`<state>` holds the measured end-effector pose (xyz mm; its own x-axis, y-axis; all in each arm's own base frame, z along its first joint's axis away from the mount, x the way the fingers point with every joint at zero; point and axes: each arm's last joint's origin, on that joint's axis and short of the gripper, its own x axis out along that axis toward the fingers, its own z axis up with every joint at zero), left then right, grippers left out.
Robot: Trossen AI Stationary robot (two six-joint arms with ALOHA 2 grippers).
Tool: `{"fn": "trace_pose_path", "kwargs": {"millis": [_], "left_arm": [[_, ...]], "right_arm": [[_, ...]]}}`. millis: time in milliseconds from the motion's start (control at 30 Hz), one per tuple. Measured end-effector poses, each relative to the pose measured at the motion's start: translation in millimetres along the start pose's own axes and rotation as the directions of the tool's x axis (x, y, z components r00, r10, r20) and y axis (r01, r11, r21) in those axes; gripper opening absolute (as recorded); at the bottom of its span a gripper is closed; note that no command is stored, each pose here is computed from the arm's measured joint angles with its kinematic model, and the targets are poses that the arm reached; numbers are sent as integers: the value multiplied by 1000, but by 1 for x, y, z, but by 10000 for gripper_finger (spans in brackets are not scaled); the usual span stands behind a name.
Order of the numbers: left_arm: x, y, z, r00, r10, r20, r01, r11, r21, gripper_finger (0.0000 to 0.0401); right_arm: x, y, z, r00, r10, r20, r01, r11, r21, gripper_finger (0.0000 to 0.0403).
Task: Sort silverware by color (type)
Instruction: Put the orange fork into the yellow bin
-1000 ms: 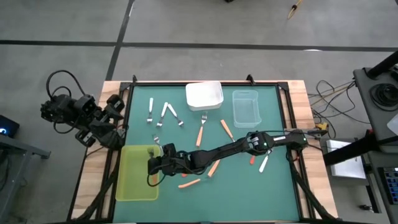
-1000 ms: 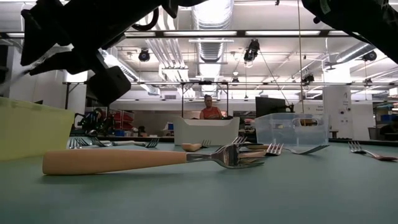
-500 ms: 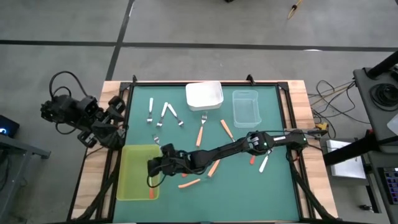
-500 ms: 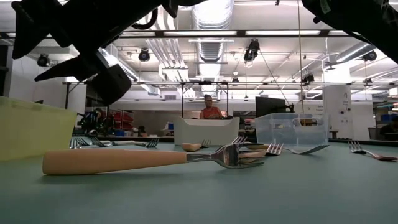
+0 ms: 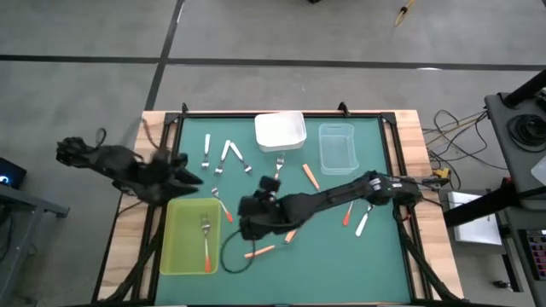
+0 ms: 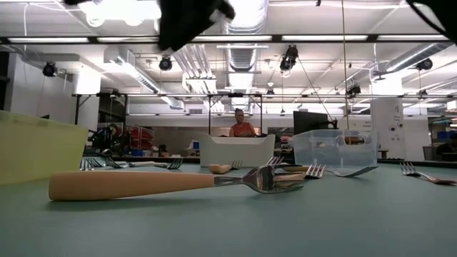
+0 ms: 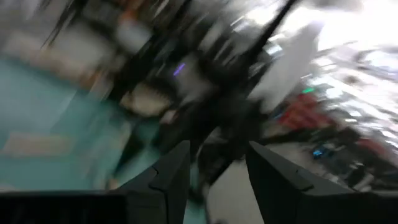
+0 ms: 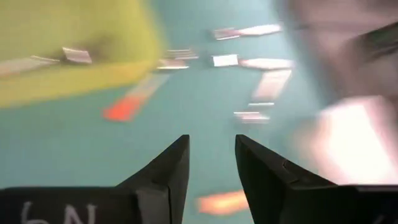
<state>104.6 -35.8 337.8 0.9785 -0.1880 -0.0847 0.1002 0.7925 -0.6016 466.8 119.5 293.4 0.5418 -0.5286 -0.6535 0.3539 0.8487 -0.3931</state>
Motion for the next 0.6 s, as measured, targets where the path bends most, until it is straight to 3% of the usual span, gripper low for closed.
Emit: {"fn": "trace_pose_path", "kwargs": {"millis": [100,233,333,500,600], "left_arm": [[9,12,-17,980,149,-131,-169,973,-158,139],[21,26,-42,907,285,-312,-386,857,-341,139],[33,27,-54,862,313,-397,-472,780,-410,138],[51,23,-57,826,361,-433,-545,706,-452,123],[59,21,-58,790,398,-466,-602,644,-472,111]], "right_arm": [[-20,-30,-3,996,-85,-30,83,993,-81,103],[-42,-67,-15,994,-96,-55,84,978,-193,84],[-56,-98,-29,998,-37,-45,27,977,-212,70],[-72,-148,-54,987,79,137,-59,987,-148,53],[-69,-167,-71,931,184,315,-143,978,-151,43]]}}
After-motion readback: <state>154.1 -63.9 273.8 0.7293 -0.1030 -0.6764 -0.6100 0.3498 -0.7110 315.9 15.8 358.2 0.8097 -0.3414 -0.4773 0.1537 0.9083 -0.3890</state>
